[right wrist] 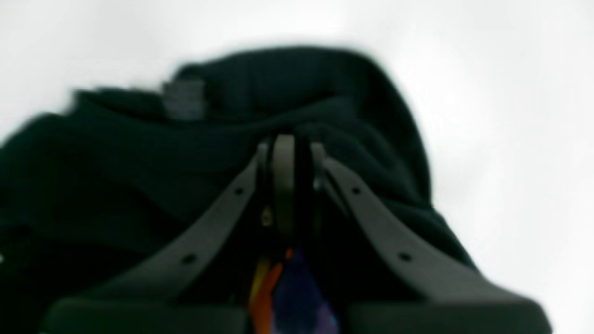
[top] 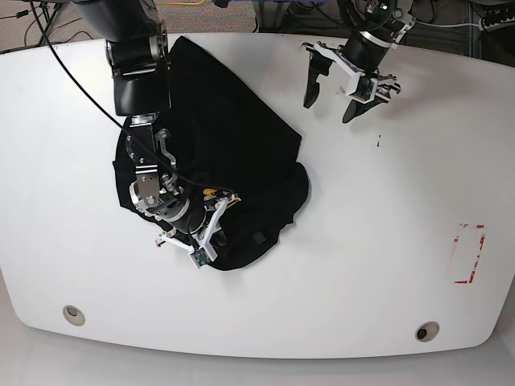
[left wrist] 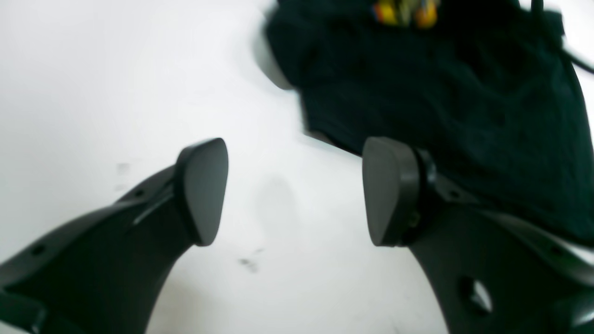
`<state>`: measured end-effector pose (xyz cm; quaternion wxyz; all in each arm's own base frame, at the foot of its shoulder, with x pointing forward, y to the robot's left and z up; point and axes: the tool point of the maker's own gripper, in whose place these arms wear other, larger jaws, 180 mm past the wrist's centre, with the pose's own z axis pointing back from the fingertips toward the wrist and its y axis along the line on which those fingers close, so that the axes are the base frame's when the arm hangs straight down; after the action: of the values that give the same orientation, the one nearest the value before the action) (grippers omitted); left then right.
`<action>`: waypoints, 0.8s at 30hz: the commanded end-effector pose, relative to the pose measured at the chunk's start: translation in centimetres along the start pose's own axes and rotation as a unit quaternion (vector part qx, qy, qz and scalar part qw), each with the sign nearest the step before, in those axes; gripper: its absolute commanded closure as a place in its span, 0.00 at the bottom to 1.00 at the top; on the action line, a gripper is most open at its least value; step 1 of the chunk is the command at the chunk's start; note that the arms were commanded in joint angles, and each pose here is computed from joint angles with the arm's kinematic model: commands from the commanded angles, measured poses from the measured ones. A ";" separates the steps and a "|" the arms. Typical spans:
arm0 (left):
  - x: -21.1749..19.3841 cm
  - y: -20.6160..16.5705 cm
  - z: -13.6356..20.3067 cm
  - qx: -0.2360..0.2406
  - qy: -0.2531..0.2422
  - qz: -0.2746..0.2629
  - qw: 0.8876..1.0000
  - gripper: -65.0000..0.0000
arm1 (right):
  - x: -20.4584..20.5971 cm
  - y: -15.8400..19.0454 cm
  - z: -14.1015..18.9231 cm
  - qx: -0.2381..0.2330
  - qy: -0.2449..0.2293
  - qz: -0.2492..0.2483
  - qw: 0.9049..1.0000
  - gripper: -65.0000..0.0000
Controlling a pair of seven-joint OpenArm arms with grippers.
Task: Layout the t-shirt on the table in an organized manner, then fold the t-shirt properly
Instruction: 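Grasp the t-shirt edge with the right gripper and lift it, then reach the left gripper to the t-shirt and grasp its edge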
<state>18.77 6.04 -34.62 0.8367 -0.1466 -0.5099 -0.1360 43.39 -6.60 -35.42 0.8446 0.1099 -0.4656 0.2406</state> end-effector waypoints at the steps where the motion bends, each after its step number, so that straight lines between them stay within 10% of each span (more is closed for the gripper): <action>1: 1.0 -1.3 -0.3 -0.026 -0.010 -0.007 1.000 0.34 | 4.2 -0.3 1.1 -0.008 -0.046 0.021 0.999 1.00; 24: 1.4 -5.8 -3.2 -0.089 -0.021 -0.001 0.996 0.34 | 18.7 -1.0 6.7 -0.053 -0.169 0.120 0.977 1.00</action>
<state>19.50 -0.25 -34.38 0.8155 -0.2156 -0.5040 -0.1859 46.58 -5.31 -19.79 0.7560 0.0473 -0.5850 0.2899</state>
